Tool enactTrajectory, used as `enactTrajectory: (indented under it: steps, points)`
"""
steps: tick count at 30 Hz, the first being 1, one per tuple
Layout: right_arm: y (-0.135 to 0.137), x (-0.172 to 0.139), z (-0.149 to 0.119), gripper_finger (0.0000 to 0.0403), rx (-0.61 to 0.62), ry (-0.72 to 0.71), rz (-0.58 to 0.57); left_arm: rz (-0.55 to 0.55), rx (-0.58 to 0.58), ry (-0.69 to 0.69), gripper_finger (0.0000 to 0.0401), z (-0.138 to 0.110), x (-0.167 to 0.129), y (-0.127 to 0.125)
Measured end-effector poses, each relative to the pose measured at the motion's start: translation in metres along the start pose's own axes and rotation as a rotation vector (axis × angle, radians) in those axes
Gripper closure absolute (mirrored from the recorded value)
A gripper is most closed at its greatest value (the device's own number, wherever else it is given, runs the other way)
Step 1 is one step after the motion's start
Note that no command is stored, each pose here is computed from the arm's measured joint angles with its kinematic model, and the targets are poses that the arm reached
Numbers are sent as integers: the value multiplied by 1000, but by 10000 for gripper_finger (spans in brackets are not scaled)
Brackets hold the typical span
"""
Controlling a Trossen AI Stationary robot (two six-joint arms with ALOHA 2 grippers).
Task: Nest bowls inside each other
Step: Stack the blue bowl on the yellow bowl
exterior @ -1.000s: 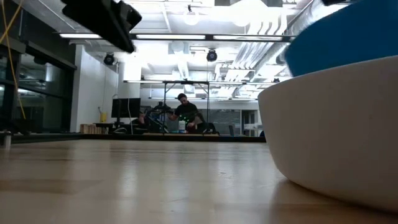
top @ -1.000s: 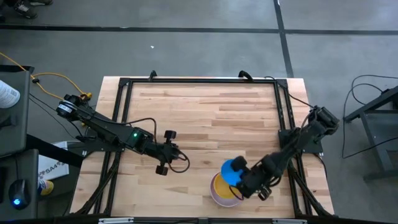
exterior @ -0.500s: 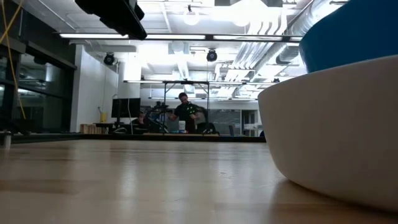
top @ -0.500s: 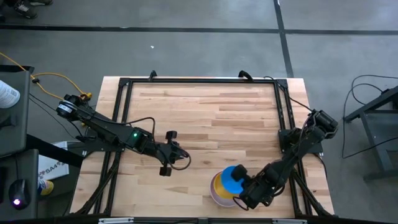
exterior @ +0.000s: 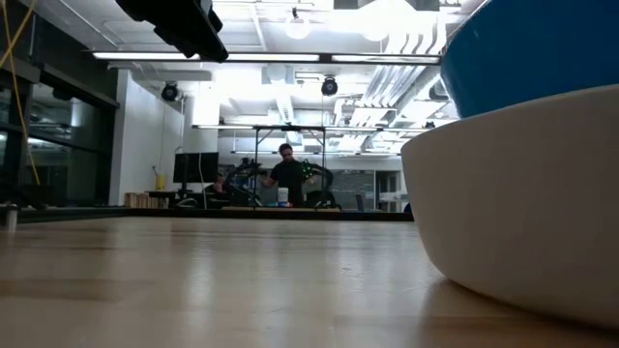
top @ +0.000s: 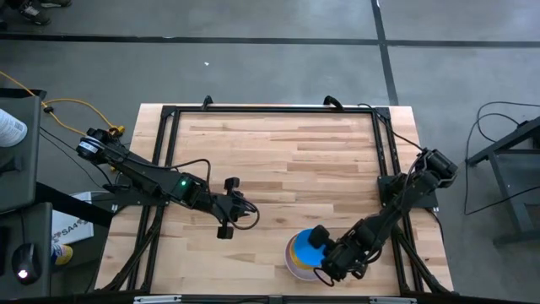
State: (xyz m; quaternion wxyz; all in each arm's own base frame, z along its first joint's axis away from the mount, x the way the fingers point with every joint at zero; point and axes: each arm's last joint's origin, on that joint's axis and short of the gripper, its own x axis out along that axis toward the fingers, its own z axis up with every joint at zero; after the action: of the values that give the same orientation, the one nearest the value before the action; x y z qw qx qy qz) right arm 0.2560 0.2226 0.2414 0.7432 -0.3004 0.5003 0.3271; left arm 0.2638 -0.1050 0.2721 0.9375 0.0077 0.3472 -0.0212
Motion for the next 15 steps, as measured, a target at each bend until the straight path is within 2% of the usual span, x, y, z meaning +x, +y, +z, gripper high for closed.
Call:
enactTrajectory:
  steps: [7,15]
  points:
    - [-5,3,2,400,-2,-20,1,0,0,1,350,0,0,0]
    - [-5,39,2,400,-8,68,66,0,2,5,350,0,0,0]
